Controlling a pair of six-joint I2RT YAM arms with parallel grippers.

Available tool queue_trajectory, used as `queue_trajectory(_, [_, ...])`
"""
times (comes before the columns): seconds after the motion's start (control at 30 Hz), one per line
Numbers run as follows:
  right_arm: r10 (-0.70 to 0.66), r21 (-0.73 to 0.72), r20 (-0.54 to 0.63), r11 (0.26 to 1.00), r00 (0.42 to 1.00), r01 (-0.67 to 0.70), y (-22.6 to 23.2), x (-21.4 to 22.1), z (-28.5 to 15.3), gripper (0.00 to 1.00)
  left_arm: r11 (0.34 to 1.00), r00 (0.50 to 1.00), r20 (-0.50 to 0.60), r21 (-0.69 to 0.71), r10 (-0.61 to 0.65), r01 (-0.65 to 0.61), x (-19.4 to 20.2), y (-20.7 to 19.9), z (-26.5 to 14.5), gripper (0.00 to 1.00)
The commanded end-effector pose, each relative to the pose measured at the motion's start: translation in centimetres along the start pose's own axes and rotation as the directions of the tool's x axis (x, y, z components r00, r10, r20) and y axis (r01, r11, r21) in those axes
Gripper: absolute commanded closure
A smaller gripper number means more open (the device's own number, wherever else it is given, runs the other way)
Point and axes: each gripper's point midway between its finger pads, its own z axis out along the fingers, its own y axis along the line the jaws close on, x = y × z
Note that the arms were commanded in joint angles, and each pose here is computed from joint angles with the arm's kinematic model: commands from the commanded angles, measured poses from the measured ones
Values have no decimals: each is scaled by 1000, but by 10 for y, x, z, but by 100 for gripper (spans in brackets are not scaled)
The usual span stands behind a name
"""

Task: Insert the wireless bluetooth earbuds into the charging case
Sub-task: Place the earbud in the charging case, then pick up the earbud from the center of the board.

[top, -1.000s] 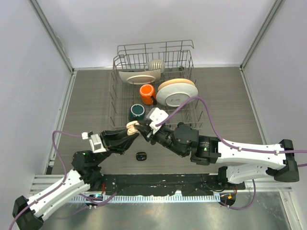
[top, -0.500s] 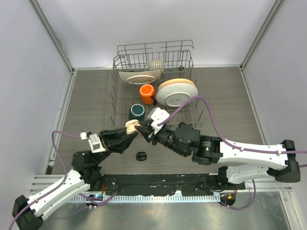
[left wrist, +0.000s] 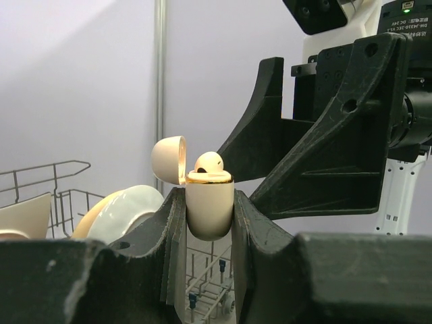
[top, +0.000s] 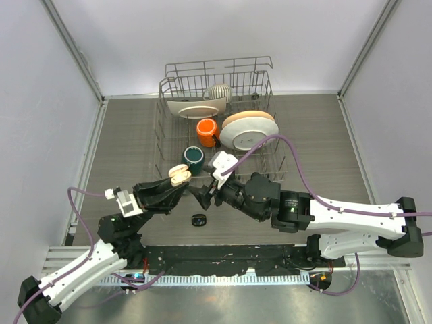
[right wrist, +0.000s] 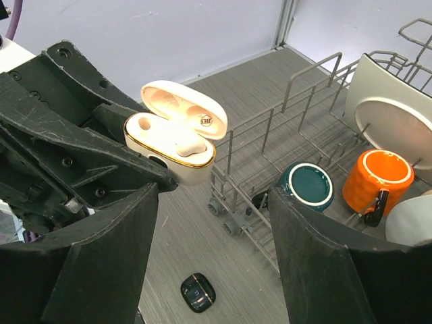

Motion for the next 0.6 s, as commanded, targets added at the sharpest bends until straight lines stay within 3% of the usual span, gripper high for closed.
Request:
queue_trajectory(0.0, [82, 17, 120, 996, 989, -85, -14, -46, -14, 28, 1000, 995, 92, 3, 23, -23, -25, -2, 3, 100])
queue_trajectory(0.13, [104, 128, 145, 984, 984, -123, -44, -53, -29, 28, 1000, 996, 90, 3, 24, -24, -25, -2, 2, 100])
queue_trajectory(0.23, [182, 330, 107, 921, 977, -208, -96, -38, -55, 28, 1000, 995, 93, 9, 26, -27, -27, -4, 0, 100])
queue_trajectory(0.27, [191, 415, 23, 891, 981, -184, -117, -10, -67, 28, 999, 995, 96, 17, 27, -28, -29, -6, -1, 100])
queue_trajectory(0.33, [310, 470, 4, 838, 951, -276, -131, 15, -96, 31, 999, 996, 88, 26, 24, -27, -28, -7, -2, 100])
queue_trajectory(0.37, [336, 499, -88, 830, 938, -250, -133, 44, -113, 32, 999, 995, 98, 38, 25, -29, -32, -10, -4, 100])
queue_trajectory(0.4, [446, 529, -66, 774, 892, -348, -131, 58, -122, 35, 999, 995, 96, 41, 23, -27, -33, -11, -5, 100])
queue_trajectory(0.47, [519, 559, -175, 752, 837, -349, -124, 102, -150, 38, 999, 996, 82, 38, 23, -27, -30, -11, -7, 100])
queue_trajectory(0.57, [656, 606, -203, 668, 727, -433, -109, 151, -164, 40, 999, 996, 81, 30, 35, -38, -31, -10, -9, 100])
